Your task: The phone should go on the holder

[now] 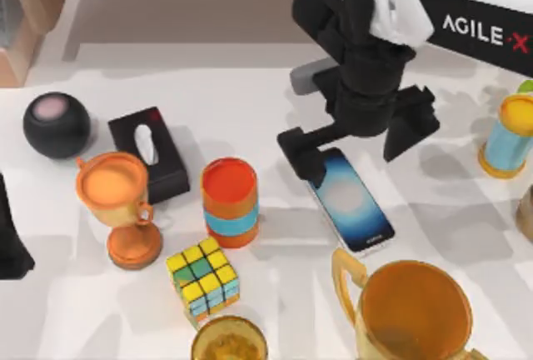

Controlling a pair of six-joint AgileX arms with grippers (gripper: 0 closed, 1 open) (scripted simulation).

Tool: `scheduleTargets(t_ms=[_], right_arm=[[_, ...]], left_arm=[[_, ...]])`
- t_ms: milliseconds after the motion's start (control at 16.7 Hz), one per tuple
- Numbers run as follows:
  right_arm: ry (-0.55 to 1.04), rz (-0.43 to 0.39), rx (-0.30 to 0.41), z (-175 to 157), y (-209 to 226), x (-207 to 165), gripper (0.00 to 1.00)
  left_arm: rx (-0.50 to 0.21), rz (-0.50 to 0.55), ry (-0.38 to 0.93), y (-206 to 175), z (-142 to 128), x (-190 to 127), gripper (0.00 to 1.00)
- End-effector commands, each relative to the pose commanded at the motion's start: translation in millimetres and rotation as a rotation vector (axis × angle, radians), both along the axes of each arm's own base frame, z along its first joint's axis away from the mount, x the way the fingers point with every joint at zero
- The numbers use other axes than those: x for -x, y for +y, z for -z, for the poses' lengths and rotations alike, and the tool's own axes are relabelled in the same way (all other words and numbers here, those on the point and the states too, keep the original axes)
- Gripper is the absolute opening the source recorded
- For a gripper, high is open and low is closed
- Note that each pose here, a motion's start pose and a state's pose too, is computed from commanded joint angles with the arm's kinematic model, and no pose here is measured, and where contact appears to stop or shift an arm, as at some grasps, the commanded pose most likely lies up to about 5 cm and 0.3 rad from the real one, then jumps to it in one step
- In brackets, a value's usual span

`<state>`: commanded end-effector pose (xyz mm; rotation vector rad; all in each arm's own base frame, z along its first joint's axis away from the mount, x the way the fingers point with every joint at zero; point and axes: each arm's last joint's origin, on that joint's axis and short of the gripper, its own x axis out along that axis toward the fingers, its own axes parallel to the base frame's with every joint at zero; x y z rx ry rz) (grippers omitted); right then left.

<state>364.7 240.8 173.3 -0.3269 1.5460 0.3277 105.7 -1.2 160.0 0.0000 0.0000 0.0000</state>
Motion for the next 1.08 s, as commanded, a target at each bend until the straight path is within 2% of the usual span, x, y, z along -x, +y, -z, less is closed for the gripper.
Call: scheduleTargets(t_ms=[420, 840, 1080], right_arm=[[0.0, 0.002, 0.0, 5, -3, -2, 1.0], [0.001, 0.002, 0.001, 68, -4, -3, 1.0], [0.0, 0.0, 0.0, 80, 0, 0, 1.0]], left_arm=[[0.0, 0.0, 0.0, 0, 0, 0, 1.0], [0.0, 0.0, 0.0, 0, 0, 0, 1.0], [0.0, 0.0, 0.0, 0, 0, 0, 1.0]])
